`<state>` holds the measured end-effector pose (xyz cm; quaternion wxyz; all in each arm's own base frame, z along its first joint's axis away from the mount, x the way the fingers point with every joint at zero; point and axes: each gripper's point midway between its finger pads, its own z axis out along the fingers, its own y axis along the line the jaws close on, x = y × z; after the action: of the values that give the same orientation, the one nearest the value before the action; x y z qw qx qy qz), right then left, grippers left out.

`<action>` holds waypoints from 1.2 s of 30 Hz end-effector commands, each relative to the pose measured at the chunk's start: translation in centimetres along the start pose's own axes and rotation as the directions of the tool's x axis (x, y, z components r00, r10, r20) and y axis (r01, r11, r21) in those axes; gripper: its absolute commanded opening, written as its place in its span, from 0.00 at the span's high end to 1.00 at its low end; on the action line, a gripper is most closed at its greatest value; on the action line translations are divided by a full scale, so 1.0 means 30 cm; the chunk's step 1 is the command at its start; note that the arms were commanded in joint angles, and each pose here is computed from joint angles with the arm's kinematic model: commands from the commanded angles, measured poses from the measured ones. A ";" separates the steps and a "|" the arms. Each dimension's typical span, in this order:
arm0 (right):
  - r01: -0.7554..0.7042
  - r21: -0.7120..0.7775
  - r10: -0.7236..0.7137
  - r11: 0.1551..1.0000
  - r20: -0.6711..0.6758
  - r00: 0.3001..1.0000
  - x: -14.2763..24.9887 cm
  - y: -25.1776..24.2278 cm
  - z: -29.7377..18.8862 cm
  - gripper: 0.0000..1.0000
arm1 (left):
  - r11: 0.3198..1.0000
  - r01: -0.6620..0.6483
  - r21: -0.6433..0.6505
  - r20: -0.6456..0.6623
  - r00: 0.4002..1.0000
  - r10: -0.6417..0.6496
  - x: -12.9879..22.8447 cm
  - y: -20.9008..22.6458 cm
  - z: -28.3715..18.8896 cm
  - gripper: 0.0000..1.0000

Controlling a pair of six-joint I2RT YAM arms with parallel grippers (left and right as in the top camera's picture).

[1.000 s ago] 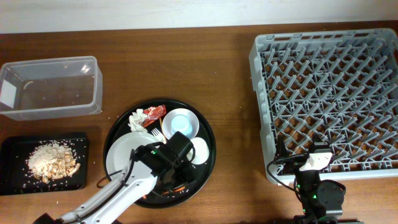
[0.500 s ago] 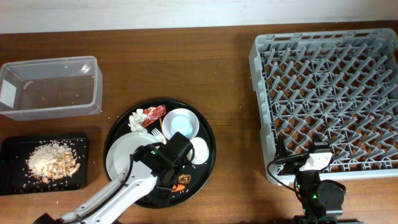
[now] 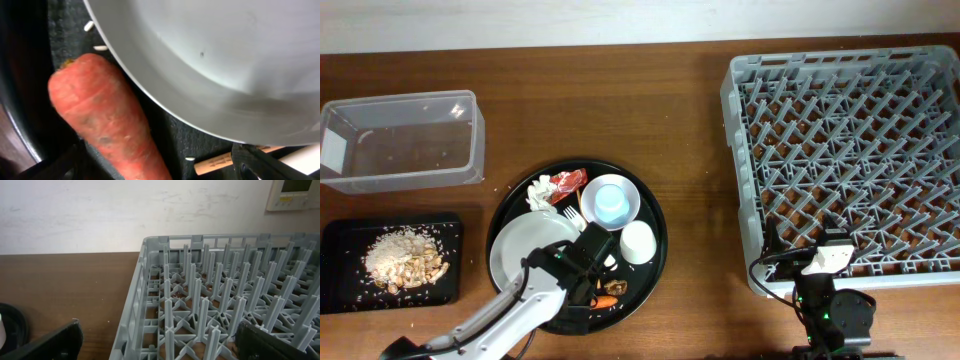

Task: Sort waste into correct bins and load items into the dishwasher rack
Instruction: 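Grasp the orange carrot with the left gripper, then carry the carrot left and drop it on the black tray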

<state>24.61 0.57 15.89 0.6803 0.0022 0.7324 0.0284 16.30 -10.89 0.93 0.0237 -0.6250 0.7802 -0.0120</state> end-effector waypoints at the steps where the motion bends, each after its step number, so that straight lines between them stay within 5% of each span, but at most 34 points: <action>1: 0.008 -0.001 -0.008 1.000 -0.002 1.000 0.008 0.002 0.001 0.01 | 0.999 0.024 0.027 0.029 0.999 -0.024 -0.023 -0.012 0.004 0.09; 15: 0.008 -0.001 -0.008 1.000 -0.002 1.000 0.008 0.002 0.001 0.01 | 0.999 0.022 -0.024 0.000 1.000 -0.022 0.002 0.003 0.037 0.29; 27: 0.008 -0.001 -0.008 1.000 -0.002 1.000 0.008 0.002 0.001 0.01 | 0.998 -0.054 -0.033 0.001 0.999 0.054 -0.001 0.011 0.036 0.78; 36: 0.008 -0.001 -0.008 1.000 -0.002 1.000 0.008 0.002 0.001 0.01 | 0.994 -0.107 -0.006 -0.091 0.990 0.106 0.048 0.008 0.002 0.90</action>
<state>24.61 0.56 15.89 0.6803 0.0021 0.7324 0.0283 16.13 -11.53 0.24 0.0035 -0.6024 0.7981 -0.0127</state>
